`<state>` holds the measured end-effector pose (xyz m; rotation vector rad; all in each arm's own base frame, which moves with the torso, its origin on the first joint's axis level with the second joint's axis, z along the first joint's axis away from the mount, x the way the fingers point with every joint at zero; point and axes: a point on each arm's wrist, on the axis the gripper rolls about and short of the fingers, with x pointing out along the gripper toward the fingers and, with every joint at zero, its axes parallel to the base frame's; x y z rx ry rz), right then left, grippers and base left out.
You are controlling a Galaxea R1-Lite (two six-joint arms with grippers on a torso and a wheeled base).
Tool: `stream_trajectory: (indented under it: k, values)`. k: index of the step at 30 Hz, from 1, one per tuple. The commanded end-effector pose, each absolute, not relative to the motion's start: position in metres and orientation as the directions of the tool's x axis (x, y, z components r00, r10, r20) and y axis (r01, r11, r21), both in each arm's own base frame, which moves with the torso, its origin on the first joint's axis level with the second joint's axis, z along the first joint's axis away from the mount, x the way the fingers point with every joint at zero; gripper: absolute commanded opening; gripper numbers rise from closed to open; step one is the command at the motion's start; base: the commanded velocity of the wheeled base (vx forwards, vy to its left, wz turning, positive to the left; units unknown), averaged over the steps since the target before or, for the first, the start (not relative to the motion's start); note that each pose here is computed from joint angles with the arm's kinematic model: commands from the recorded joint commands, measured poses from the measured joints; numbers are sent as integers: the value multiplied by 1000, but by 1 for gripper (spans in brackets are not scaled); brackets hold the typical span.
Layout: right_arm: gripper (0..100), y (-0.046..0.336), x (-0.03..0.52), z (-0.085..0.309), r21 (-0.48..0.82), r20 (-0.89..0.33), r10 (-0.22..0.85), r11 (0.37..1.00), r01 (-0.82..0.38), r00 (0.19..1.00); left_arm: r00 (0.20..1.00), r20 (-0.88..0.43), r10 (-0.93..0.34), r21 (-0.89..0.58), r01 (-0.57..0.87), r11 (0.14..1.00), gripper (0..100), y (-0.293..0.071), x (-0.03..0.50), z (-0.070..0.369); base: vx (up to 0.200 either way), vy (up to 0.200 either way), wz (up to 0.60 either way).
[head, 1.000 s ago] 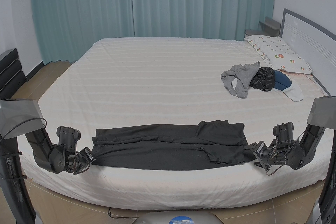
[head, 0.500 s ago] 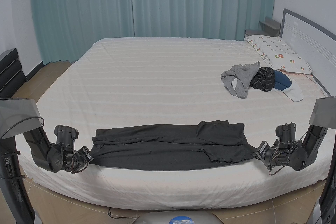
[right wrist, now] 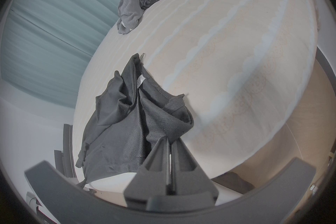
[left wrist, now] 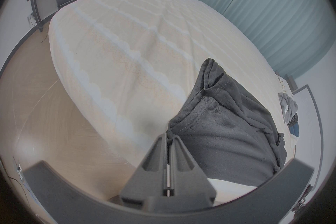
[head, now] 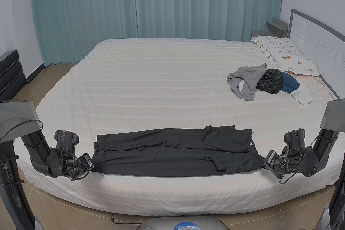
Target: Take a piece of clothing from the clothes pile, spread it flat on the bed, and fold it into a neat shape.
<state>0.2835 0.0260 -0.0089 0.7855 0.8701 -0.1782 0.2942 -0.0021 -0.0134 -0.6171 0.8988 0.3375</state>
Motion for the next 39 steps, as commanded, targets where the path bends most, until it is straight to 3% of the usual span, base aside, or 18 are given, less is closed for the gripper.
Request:
stream_trajectory:
  k: [1, 2, 3, 4, 9, 17, 22, 28, 38, 39]
  values:
    - [0, 28, 280, -11, 533, -755, 167, 721, 443, 635, 578, -816, 21, -347, -517, 782, 0, -2, 291, -14, 0, 0, 0]
    - [0, 29, 278, -14, 517, -766, 169, 735, 439, 620, 572, -820, 19, -340, -514, 787, 0, -2, 290, -16, 0, 0, 0]
    - [0, 29, 277, -15, 515, -768, 174, 740, 432, 616, 570, -822, 18, -339, -514, 788, 100, -2, 290, -17, 0, 0, 0]
    - [100, 29, 277, -15, 516, -768, 177, 741, 430, 616, 568, -823, 18, -338, -514, 788, 100, -2, 290, -17, 0, 0, 0]
    - [100, 29, 279, -14, 523, -762, 181, 738, 426, 621, 578, -816, 16, -347, -511, 786, 100, -2, 293, -16, 0, 0, 0]
    - [100, 16, 285, 28, 599, -649, 155, 708, 374, 745, 700, -714, 20, -444, -475, 760, 100, 8, 307, 23, 0, 0, 0]
    - [100, 9, 288, 34, 618, -626, 140, 689, 379, 767, 753, -658, -10, -516, -441, 734, 100, -4, 329, 35, 0, 0, 0]
    - [100, 11, 290, 33, 635, -626, 145, 665, 393, 766, 715, -697, -52, -497, -430, 754, 100, -28, 359, 13, 0, 0, 0]
    - [100, 18, 293, 35, 654, -602, 171, 666, 358, 780, 690, -722, -54, -491, -456, 743, 100, -31, 370, -6, 0, 0, 0]
    - [100, 18, 293, 35, 654, -602, 171, 666, 358, 780, 690, -722, -54, -491, -456, 743, 0, -31, 370, -6, 0, 0, 0]
